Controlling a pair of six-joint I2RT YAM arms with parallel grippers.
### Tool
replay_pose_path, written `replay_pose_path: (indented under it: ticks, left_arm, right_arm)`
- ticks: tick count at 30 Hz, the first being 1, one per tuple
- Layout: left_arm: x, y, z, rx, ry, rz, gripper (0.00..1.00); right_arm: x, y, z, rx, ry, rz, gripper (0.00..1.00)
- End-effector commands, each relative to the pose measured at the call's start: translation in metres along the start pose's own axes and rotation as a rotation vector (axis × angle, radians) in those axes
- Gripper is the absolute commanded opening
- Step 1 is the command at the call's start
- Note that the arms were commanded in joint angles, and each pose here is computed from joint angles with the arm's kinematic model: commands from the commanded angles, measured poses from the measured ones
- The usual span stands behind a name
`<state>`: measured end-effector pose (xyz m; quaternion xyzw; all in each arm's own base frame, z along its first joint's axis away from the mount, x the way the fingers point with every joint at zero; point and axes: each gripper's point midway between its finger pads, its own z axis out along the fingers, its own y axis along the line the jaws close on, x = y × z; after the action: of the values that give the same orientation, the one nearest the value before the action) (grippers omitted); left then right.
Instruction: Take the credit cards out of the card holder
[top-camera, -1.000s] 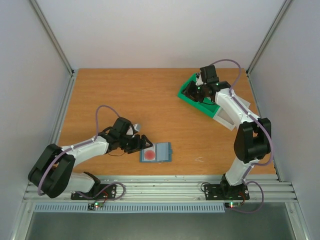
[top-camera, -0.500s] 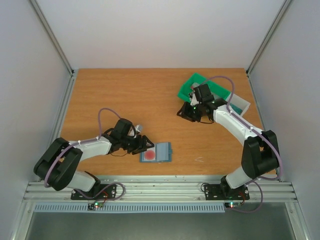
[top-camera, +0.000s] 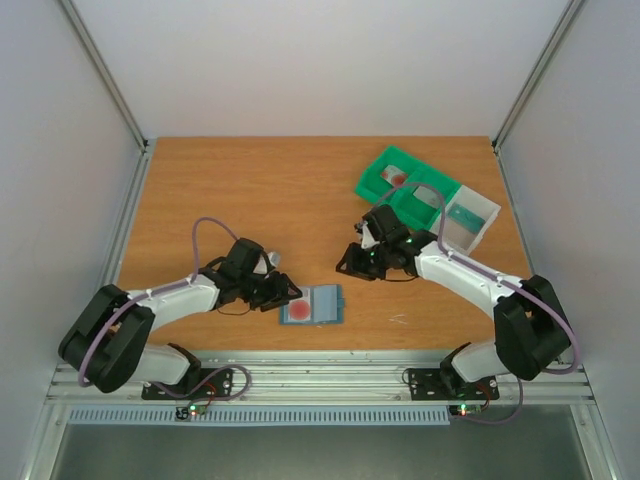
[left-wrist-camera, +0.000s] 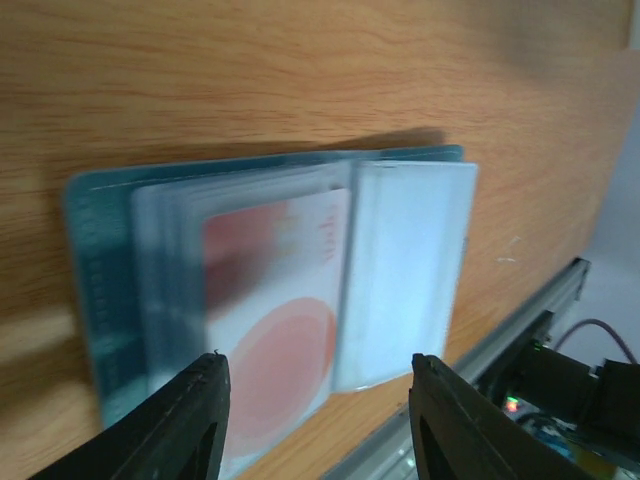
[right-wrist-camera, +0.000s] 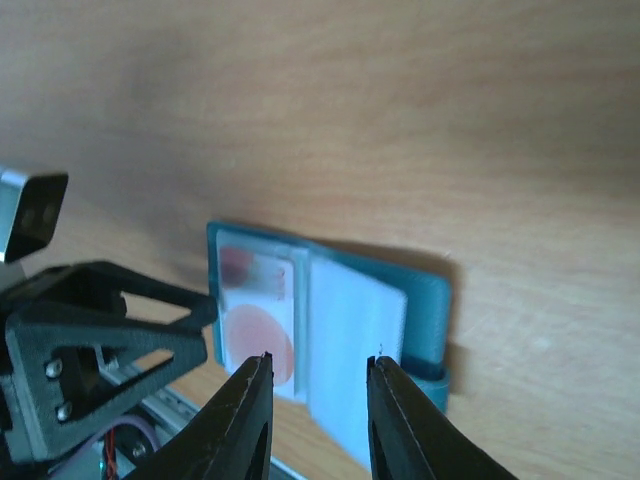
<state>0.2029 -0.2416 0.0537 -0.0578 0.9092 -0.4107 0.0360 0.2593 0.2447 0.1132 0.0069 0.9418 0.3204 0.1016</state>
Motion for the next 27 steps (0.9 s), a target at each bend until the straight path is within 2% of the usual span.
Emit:
replay_pose_path:
  ticks: [1, 4, 10, 20, 24, 27]
  left_arm:
    - [-0.004, 0.02, -0.009, -0.12, -0.037, 0.023, 0.5]
    - [-0.004, 0.019, -0.006, -0.116, -0.008, 0.035, 0.48]
    - [0.002, 0.03, 0.003, -0.118, 0.027, 0.02, 0.34]
    - [0.015, 0.025, 0.007, -0.009, 0.039, -0.036, 0.21]
    - [0.014, 0.018, 0.003, 0.009, 0.027, -0.042, 0.19]
    - [0.009, 0.016, -0.002, 0.001, -0.009, -0.041, 0.24]
  right_arm:
    - [0.012, 0.023, 0.01, -0.06, -0.003, -0.01, 0.27]
    - [0.022, 0.027, 0.02, -0.069, 0.017, -0.012, 0.26]
    - [0.039, 0.035, 0.044, -0.078, 0.068, -0.021, 0.25]
    - [0.053, 0.028, 0.069, -0.095, 0.121, -0.092, 0.19]
    - [0.056, 0.026, 0.075, -0.103, 0.145, -0.1, 0.19]
    - [0.057, 0.029, 0.077, -0.123, 0.153, -0.108, 0.19]
